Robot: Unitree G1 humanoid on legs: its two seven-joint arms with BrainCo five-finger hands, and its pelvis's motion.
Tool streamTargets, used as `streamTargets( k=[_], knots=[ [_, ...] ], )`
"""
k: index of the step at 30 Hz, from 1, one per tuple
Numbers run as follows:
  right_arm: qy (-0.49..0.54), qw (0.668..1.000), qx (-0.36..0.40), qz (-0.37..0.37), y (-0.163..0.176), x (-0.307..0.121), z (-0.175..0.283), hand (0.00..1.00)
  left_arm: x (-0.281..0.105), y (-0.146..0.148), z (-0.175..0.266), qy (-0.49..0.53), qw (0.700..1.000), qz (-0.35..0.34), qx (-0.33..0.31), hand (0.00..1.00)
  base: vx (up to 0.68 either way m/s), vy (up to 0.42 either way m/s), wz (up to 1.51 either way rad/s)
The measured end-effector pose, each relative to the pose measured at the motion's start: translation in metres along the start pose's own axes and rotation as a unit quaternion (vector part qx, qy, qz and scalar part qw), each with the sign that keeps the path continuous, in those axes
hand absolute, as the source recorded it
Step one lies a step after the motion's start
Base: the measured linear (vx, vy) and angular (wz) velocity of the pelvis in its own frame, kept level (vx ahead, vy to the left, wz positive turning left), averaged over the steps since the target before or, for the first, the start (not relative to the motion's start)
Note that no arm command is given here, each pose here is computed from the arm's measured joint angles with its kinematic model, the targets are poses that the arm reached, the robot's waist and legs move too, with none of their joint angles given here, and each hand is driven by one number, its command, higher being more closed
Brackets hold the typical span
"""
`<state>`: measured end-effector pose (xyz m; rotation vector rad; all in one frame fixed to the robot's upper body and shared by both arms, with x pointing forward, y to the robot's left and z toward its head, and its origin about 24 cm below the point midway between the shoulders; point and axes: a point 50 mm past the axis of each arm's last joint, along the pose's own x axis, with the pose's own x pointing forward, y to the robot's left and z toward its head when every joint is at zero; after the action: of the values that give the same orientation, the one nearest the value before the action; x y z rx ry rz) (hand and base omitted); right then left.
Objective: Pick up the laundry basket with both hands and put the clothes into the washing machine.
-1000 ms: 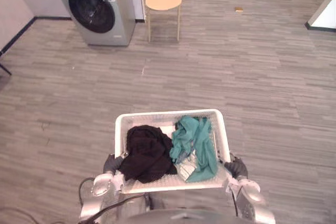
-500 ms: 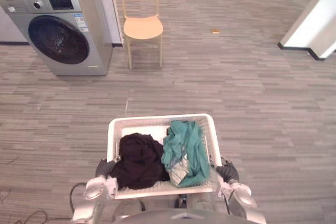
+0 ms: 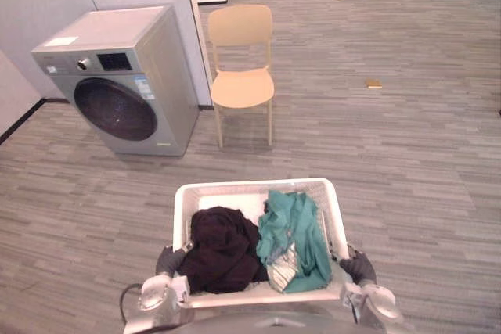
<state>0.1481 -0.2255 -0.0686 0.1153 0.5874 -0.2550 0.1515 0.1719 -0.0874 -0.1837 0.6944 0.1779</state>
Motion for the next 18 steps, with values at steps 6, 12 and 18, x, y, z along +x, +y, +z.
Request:
streamTargets(
  k=[6, 12, 18],
  knots=[
    [0.043, 0.999, 0.003, -0.005, 0.0, 0.009, -0.019, 1.0, 0.006, 0.005, -0.009, 0.026, 1.0, 0.006, 0.013, 1.0, 0.63, 0.151, -0.36],
    [0.088, 0.996, 0.014, 0.005, 0.011, 0.0, -0.043, 1.0, 0.004, 0.025, -0.015, 0.051, 0.997, 0.026, 0.041, 1.0, 0.65, 0.171, 0.45],
    [0.034, 0.999, 0.016, 0.014, 0.013, -0.011, -0.023, 1.0, 0.003, 0.019, 0.003, 0.01, 0.999, 0.012, 0.041, 1.0, 0.45, -0.11, 0.48]
  ],
)
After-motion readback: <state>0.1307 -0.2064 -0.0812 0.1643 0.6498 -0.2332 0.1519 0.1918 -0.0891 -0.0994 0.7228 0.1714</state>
